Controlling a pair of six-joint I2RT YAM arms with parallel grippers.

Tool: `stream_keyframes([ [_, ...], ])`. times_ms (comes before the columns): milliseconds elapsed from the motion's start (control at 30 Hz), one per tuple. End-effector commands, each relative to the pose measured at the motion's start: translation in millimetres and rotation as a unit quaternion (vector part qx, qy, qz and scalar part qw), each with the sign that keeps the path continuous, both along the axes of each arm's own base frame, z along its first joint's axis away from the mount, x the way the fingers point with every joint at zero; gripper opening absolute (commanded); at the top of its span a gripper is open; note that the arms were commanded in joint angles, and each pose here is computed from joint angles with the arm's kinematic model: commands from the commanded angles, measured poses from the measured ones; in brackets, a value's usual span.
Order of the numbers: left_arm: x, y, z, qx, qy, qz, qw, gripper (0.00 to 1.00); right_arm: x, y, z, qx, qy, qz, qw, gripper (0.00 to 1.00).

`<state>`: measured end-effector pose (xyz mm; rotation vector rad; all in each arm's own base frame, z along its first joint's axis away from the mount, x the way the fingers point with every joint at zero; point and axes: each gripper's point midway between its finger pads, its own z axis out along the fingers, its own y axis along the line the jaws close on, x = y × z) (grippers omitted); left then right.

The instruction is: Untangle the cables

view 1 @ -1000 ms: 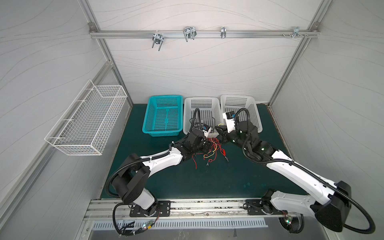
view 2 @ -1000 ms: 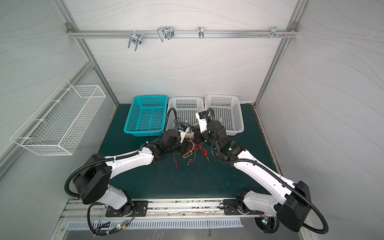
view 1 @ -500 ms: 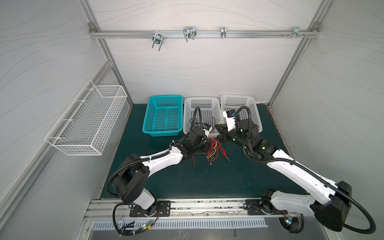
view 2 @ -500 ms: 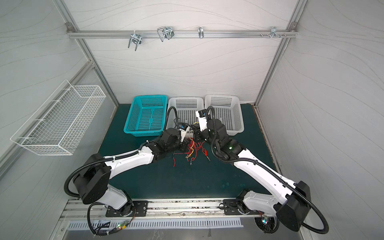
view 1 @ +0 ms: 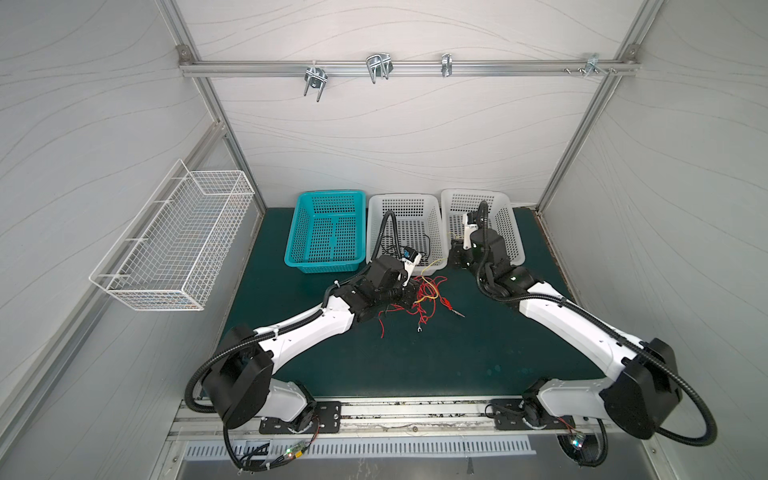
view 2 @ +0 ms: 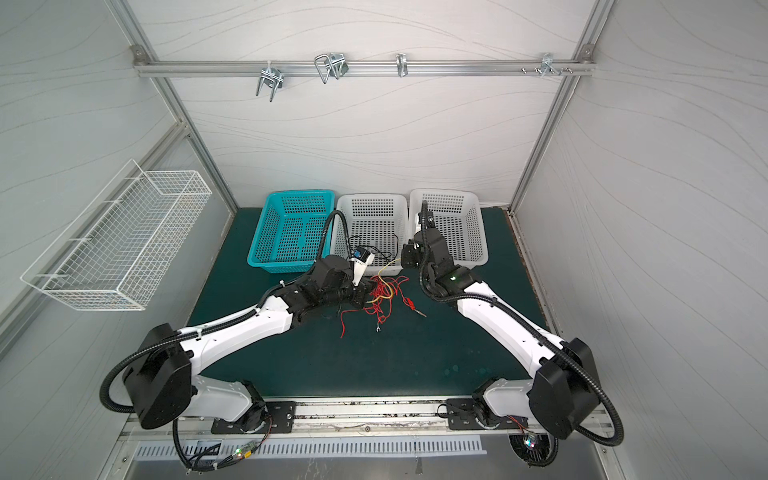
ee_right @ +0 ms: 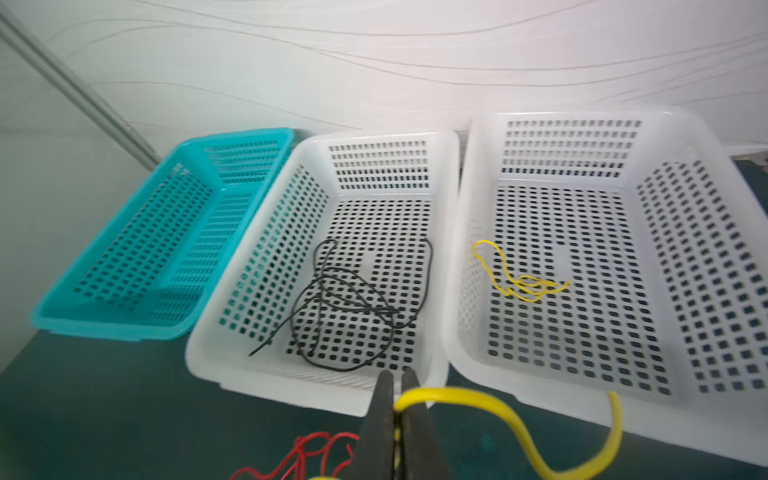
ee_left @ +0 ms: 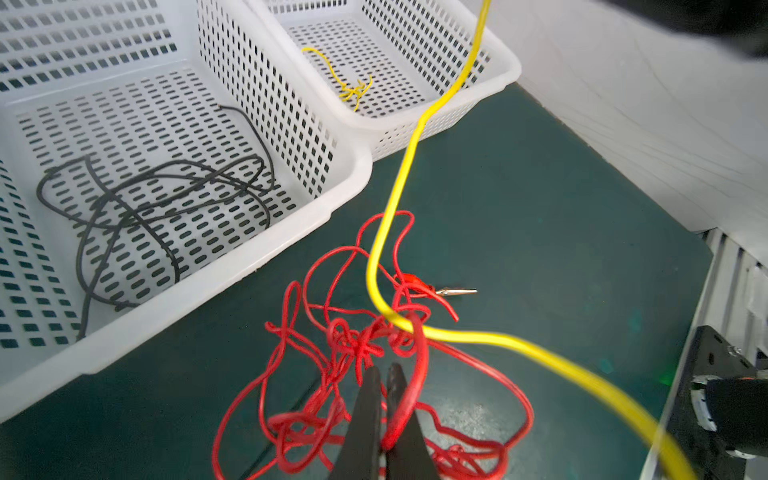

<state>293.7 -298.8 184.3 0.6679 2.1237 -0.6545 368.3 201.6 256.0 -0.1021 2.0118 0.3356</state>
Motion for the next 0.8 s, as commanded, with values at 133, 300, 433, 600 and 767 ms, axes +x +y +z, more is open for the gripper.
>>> stream_keyframes([
  [133, -11.7, 19.6, 9.1, 0.012, -0.022, 0.01, 1.0, 0.0, 11.9, -78.0, -6.6, -0.01, -0.003, -0.14, 0.99, 0.0],
  [300, -11.1, 32.3, 8.2, 0.025, -0.034, 0.032, 0.999, 0.0, 5.8, -119.1, -15.5, -0.016, 0.007, -0.198, 0.98, 0.0],
  [433, -10.3, 39.5, 7.1, 0.034, -0.038, 0.046, 0.998, 0.0, 1.0, -147.1, -23.3, -0.012, 0.016, -0.235, 0.972, 0.0],
  [600, -7.7, 48.7, 2.7, 0.054, -0.043, 0.064, 0.996, 0.0, -4.3, -177.7, -24.1, -0.014, 0.019, -0.279, 0.96, 0.0],
  [767, -4.0, 62.3, -1.4, 0.071, -0.053, 0.093, 0.992, 0.0, -11.3, -204.7, -23.4, 0.012, 0.017, -0.313, 0.95, 0.0],
])
